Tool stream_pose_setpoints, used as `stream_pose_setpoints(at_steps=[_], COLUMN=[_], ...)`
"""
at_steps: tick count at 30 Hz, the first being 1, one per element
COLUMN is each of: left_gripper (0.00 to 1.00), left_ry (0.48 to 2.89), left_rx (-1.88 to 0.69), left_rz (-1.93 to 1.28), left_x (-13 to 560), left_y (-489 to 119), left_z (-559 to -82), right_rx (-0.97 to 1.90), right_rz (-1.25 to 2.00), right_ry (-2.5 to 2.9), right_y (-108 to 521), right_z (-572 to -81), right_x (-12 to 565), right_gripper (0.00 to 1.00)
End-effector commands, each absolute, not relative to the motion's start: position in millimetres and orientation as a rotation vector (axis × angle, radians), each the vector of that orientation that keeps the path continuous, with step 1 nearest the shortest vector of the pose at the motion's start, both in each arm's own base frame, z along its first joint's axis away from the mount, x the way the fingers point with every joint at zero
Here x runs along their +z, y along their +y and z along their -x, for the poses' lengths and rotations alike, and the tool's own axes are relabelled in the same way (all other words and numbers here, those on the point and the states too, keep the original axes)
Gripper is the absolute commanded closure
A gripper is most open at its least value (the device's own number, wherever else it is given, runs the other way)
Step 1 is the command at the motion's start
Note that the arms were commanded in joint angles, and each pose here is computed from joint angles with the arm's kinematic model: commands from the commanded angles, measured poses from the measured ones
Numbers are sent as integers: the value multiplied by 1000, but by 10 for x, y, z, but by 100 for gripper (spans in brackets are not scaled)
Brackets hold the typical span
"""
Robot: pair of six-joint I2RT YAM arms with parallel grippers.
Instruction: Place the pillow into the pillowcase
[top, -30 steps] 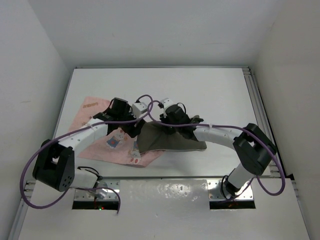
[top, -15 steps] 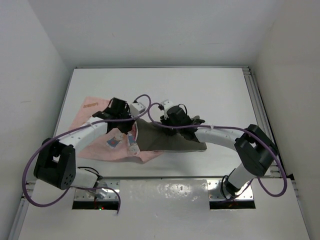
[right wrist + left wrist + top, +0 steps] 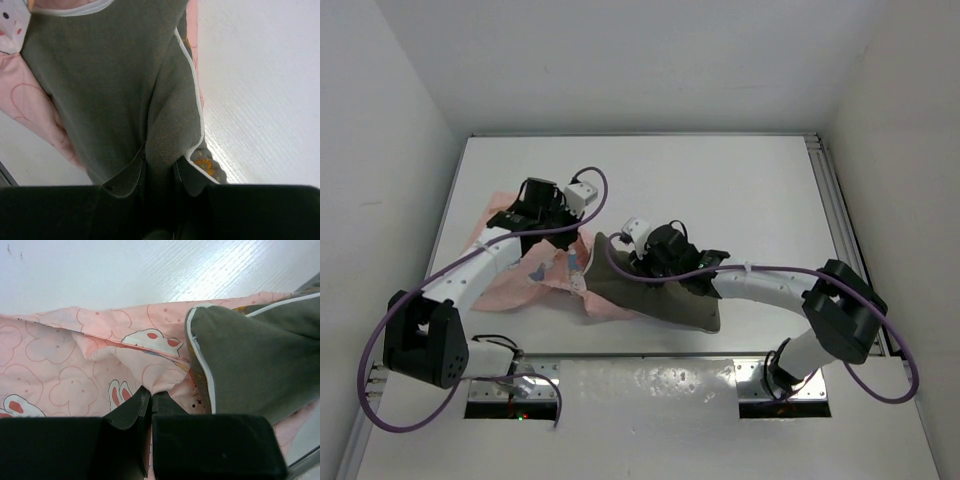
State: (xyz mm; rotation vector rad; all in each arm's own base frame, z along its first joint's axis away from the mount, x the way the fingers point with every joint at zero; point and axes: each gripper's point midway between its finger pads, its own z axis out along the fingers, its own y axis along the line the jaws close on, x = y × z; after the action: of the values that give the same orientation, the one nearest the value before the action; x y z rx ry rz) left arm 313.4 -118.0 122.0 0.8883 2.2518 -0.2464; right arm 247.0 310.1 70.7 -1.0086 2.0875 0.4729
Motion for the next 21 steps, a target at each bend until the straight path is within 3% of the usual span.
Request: stream_pose_setpoints(at_steps=[1,8,21], left_gripper=[100,100,99], left_ry=[2138,2159,2119], left_rx=[-256,-149,-272], left_rz=[-869,-888,-794], left_x=[1474,1310,1491], left_y=[-1321,-1179,-1462], left_z=[-3372,-3501,-3727], right_rx=[542,605,703], right_rz=[1081,1176,1546], right_ry=[1881,1740,1570], right_y=[3472,3508,3951], right_z=[-2546,-2395,-2335], right_x=[1146,1321,1334], right_gripper=[100,100,100])
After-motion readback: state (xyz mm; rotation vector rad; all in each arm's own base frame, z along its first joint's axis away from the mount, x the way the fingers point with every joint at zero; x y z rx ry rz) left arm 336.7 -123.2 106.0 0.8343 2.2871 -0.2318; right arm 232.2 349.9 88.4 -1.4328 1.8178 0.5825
